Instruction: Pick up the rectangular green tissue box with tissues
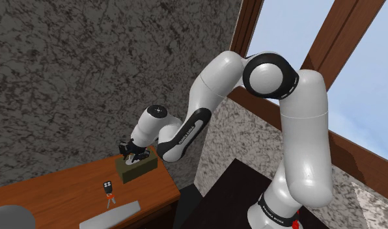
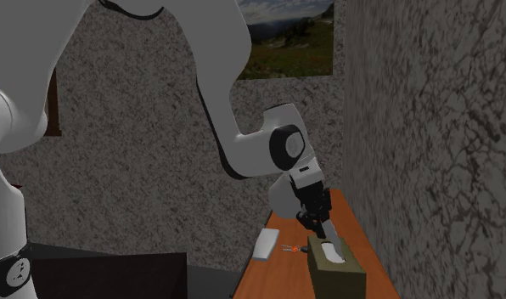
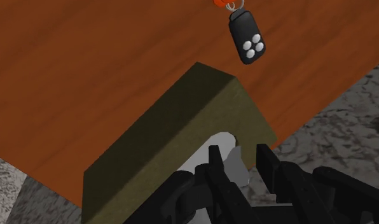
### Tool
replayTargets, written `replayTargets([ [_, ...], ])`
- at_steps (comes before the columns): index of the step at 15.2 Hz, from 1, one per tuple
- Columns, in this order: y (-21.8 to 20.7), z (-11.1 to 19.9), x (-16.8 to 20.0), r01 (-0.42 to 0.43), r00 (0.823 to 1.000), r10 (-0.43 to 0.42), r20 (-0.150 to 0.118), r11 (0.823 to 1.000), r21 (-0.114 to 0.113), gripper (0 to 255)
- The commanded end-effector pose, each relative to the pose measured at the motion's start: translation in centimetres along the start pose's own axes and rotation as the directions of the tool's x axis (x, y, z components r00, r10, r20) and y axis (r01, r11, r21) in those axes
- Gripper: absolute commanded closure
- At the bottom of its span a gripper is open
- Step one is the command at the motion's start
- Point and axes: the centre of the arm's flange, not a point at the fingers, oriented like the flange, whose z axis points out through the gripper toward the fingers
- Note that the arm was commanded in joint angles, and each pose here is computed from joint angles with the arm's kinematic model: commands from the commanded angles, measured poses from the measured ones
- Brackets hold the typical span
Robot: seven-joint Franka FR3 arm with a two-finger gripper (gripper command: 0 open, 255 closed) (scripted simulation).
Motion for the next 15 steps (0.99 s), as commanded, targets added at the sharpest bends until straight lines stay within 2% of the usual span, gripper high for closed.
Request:
replayTargets([
  [1, 0.3, 0.3, -0.2, 0.001, 1.000, -0.001, 0.002, 1.000, -0.008, 255],
  [3, 0.1, 0.2, -0.1, 0.001, 1.000, -0.001, 0.003, 1.000, -0.008, 255],
  [15, -2.2, -5.6, 1.0, 0.001, 1.000, -0.001, 0.002, 1.000, -0.008, 255],
])
